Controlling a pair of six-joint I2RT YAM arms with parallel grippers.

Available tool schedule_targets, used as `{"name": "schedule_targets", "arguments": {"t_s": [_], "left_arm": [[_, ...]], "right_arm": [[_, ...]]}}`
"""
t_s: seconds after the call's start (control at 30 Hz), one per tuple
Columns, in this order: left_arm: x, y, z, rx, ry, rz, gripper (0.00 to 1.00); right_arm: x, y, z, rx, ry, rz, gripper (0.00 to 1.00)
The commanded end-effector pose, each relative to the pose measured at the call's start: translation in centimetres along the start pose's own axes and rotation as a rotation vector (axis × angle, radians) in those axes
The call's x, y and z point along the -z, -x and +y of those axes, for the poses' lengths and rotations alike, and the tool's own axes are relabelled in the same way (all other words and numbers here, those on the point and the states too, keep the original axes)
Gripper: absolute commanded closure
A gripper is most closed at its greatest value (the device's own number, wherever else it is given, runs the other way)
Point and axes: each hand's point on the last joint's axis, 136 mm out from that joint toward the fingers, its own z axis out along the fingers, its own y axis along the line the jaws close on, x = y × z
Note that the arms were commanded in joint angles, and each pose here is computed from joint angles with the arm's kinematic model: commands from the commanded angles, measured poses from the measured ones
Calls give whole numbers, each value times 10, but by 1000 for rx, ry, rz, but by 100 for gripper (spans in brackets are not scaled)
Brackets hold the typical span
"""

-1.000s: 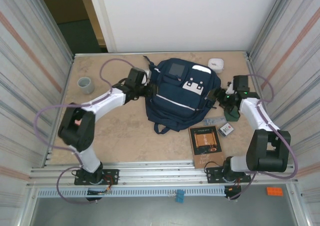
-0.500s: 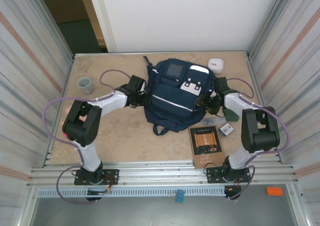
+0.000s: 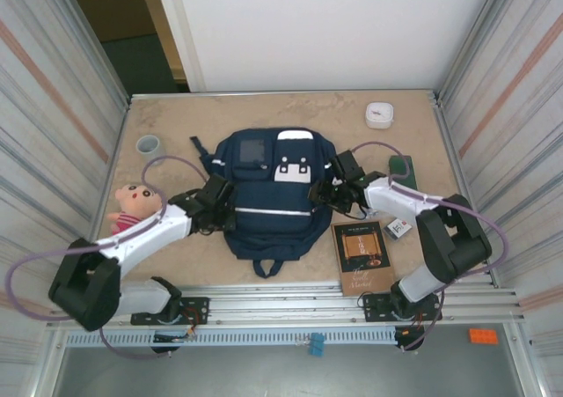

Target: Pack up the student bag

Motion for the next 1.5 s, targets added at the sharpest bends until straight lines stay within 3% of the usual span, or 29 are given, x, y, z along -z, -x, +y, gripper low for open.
{"name": "schedule_targets", "arguments": {"t_s": [0.0, 0.03, 0.13, 0.23, 0.3, 0.43, 0.57, 0.83, 1.03, 1.13, 1.27, 1.47], "left_arm": [[31, -2, -3, -34, 22, -67, 72], [41, 2, -4, -68, 27, -98, 65], [76, 26, -19, -215, -10, -229, 56], [105, 44, -56, -461, -164, -350, 41], [115, 44, -81, -638, -275, -406, 37], [110, 25, -121, -991, -458, -447, 37], [78, 6, -141, -1305, -451, -431, 34], [20, 8, -160, -1415, -435, -340, 26], [4, -4, -171, -1425, -521, -302, 22], [-6, -5, -168, -1422, -493, -292, 22], [-2, -17, -166, -1431, -538, -264, 18], [-22, 1, -143, -1415, -326, -299, 21]], "right_arm": [[24, -12, 9, -8, 9, -42, 39], [33, -10, 7, -4, 1, -64, 37], [69, 3, 7, 29, 13, -154, 29], [103, 11, 10, 67, 69, -231, 26], [123, 12, 16, 136, 131, -298, 26], [148, 6, 17, 222, 219, -399, 26], [163, -4, 16, 300, 290, -465, 27], [183, -13, 4, 371, 342, -607, 30], [180, -18, -7, 363, 313, -592, 28], [177, -18, -9, 357, 299, -581, 26], [174, -18, -9, 367, 285, -565, 26], [166, -17, -7, 383, 273, -541, 25]]}}
